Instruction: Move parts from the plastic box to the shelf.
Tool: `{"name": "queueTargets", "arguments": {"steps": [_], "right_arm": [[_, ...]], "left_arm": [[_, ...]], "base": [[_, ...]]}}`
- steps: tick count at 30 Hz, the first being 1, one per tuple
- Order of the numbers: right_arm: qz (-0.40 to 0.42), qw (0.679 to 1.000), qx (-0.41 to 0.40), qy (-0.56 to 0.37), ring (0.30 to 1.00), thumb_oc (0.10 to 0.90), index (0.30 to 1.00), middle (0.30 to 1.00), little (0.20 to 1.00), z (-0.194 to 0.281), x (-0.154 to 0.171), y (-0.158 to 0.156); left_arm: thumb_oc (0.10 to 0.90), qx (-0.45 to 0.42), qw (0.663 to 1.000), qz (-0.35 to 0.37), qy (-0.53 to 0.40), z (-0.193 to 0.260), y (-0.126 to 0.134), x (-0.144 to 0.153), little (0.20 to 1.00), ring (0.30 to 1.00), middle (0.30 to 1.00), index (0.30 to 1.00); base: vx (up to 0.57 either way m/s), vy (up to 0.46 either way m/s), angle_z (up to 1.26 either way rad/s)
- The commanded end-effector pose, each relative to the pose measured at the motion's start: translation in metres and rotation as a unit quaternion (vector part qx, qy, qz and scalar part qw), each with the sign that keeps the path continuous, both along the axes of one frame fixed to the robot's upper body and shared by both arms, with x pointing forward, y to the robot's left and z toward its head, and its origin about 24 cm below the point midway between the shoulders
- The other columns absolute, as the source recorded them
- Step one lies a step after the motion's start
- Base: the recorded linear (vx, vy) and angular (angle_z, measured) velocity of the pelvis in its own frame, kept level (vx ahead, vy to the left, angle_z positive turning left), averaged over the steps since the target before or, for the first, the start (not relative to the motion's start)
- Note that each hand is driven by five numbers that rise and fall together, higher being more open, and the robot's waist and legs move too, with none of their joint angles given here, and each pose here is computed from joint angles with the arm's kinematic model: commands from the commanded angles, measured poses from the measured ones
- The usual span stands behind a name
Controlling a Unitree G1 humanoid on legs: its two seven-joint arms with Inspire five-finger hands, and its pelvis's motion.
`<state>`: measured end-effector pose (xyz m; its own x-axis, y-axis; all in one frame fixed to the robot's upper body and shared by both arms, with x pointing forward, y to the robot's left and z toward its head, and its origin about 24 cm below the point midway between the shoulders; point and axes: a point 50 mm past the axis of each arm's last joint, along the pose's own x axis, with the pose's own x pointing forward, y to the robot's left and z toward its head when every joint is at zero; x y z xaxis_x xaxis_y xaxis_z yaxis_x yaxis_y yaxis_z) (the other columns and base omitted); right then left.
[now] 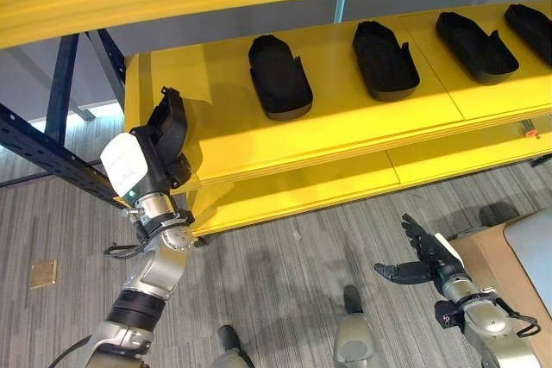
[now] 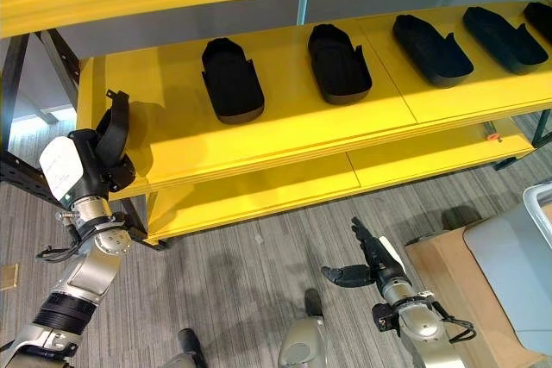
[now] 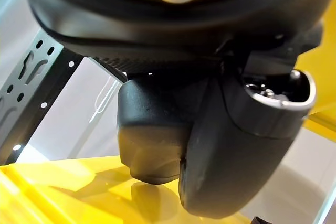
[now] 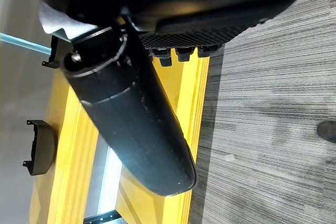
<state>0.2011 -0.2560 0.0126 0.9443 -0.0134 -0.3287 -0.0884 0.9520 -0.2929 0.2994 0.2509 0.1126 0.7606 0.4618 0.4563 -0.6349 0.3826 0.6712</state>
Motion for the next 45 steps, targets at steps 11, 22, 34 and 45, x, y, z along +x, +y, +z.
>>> {"name": "queueTargets", "arguments": {"steps": [11,22,34,45], "right_arm": [[0.062,0.996,0.015,-0.065,1.0,0.9,1.0,1.0,1.0,0.021,0.012,0.015],[0.07,0.997,-0.003,-0.036,1.0,0.9,1.0,1.0,1.0,0.018,-0.002,0.001],[0.069,0.997,-0.008,-0.023,1.0,0.9,1.0,1.0,1.0,0.013,-0.005,0.002],[0.091,0.995,-0.008,-0.024,1.0,0.9,1.0,1.0,1.0,0.013,-0.002,0.007]], "left_arm": [[0.4,0.136,0.983,-0.07,-0.097,0.074,-0.016,0.023,0.3,0.3,0.3,0.3],[0.4,0.124,0.987,-0.074,-0.075,0.063,-0.016,0.025,0.3,0.3,0.3,0.3],[0.4,0.13,0.985,-0.094,-0.07,0.063,-0.02,0.021,0.3,0.3,0.3,0.3],[0.4,0.148,0.981,-0.104,-0.067,0.076,-0.027,0.027,0.3,0.3,0.3,0.3]], "base": [[0.13,-0.074,-0.04],[0.07,-0.133,0.51],[0.05,-0.046,0.03],[-0.05,-0.232,0.02]]}}
